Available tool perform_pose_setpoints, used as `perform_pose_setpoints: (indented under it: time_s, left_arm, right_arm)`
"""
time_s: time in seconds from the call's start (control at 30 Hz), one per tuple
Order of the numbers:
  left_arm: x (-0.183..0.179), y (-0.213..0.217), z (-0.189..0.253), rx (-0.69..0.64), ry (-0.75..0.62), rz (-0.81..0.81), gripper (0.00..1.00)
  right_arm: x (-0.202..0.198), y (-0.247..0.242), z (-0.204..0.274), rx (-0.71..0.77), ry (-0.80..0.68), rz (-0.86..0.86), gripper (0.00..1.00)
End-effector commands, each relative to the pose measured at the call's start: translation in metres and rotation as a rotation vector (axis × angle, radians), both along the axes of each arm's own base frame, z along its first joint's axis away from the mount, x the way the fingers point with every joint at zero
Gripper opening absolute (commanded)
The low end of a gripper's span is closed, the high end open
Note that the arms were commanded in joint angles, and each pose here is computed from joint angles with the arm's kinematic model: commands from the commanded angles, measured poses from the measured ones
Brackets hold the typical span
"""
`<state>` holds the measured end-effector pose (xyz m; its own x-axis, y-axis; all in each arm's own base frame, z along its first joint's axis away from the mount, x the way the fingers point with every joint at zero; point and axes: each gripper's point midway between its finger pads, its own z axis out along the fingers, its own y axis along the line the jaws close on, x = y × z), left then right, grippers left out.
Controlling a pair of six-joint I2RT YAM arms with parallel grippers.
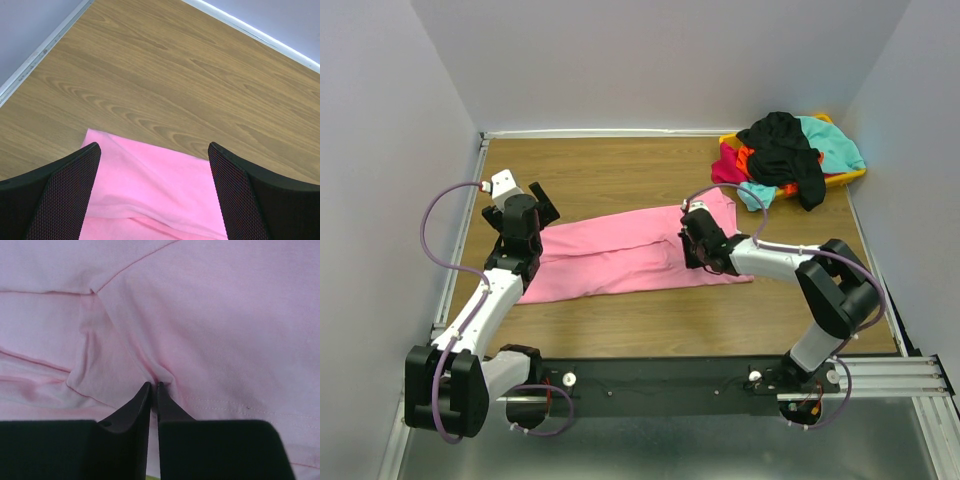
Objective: Fold and stack the t-shirts
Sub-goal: Fold the tshirt
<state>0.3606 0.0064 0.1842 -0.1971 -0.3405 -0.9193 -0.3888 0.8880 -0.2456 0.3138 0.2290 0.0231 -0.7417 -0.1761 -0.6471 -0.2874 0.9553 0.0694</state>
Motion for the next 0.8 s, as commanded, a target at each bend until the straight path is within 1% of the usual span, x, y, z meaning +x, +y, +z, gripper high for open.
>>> perform_pose_setpoints:
  time_s: [0.0,0.07,0.1,0.53,0.63,0.67,0.73,0.77]
  left_arm:
    - [-0.002,0.006,0.004,0.015,-0.014,0.025,0.96]
    - [-0.003,0.007,0.004,0.015,-0.014,0.026,0.96]
    - [-0.003,0.007,0.003,0.016,-0.013,0.028,0.96]
    - [-0.003,0.008,0.003,0.018,-0.009,0.032,0.96]
    - [-0.003,0.008,0.003,0.019,-0.009,0.033,0.96]
    - [-0.003,0.008,0.002,0.019,-0.007,0.033,0.96]
    - [-0.002,0.008,0.000,0.019,0.000,0.035,0.96]
    - [-0.002,0.009,-0.001,0.021,0.006,0.038,0.96]
  right_arm:
    - [0.000,-0.004,0.007,-0.018,0.010,-0.009,0.11]
    - [0.000,-0.001,0.018,0.005,-0.006,0.004,0.07]
    - [-0.001,0.001,0.023,0.021,-0.008,0.013,0.06]
    - [-0.022,0.021,0.029,0.122,0.080,0.100,0.07]
    - [-0.023,0.023,0.031,0.129,0.086,0.108,0.14]
    - [-0.020,0.025,0.034,0.133,0.077,0.107,0.27]
    - [-0.010,0.026,0.045,0.136,0.041,0.083,0.42]
    - [-0.001,0.031,0.060,0.152,0.005,0.080,0.54]
